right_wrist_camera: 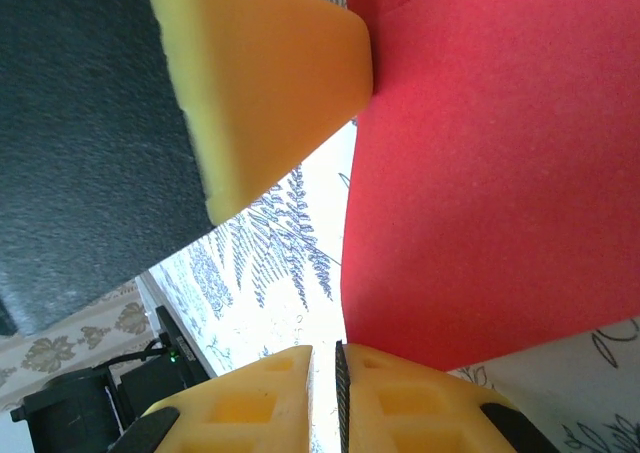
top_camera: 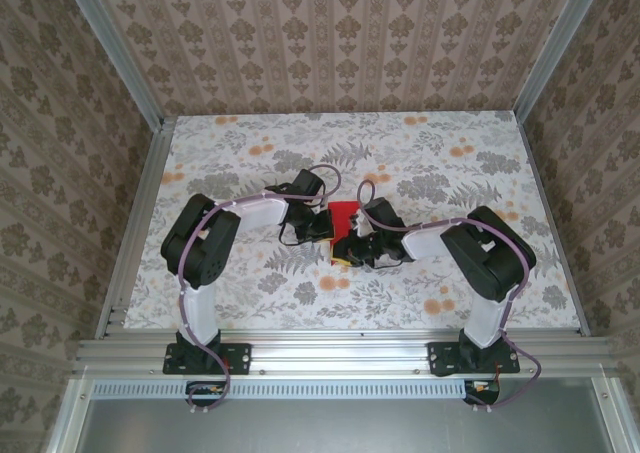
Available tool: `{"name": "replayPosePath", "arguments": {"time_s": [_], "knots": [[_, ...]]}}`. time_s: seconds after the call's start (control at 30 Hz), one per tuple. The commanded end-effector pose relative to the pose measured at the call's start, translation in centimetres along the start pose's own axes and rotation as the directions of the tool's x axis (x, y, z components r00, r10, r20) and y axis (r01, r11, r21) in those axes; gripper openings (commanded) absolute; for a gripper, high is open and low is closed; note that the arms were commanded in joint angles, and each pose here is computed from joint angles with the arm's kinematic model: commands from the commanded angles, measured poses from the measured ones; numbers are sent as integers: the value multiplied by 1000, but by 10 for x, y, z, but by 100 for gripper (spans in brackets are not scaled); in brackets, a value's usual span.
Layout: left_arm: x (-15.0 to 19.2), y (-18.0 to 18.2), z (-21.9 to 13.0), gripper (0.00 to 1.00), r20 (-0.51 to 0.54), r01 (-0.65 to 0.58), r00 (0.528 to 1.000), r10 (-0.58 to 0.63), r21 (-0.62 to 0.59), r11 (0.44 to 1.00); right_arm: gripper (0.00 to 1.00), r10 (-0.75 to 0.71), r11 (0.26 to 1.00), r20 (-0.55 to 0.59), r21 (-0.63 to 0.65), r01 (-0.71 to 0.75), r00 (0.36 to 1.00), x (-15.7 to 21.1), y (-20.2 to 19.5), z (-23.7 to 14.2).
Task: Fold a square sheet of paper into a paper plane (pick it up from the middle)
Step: Third fold the triangle at the center of the table.
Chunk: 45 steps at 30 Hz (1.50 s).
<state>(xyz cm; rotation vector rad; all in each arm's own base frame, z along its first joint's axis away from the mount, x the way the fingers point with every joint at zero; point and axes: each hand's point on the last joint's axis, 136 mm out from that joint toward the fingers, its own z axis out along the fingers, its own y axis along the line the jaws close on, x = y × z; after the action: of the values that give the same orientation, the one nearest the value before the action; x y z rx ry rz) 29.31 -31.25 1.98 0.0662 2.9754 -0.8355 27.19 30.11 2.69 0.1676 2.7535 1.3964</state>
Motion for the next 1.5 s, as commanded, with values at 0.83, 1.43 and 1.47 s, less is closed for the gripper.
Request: {"name": "replayPosePath", "arguments": {"time_s": [0.83, 1.43, 1.47], "knots": [[14, 27, 15, 6, -43, 33, 998, -37, -103, 994, 16, -1, 998, -20, 55, 2, 1000, -2, -7, 14], [13, 27, 14, 6, -36, 34, 999, -38, -106, 994, 14, 43, 945, 5, 325, -43, 999, 5, -53, 4], [13, 27, 14, 6, -36, 35, 999, -39, -106, 994, 14, 44, 943, 9, 330, -44, 999, 4, -53, 3]]}}
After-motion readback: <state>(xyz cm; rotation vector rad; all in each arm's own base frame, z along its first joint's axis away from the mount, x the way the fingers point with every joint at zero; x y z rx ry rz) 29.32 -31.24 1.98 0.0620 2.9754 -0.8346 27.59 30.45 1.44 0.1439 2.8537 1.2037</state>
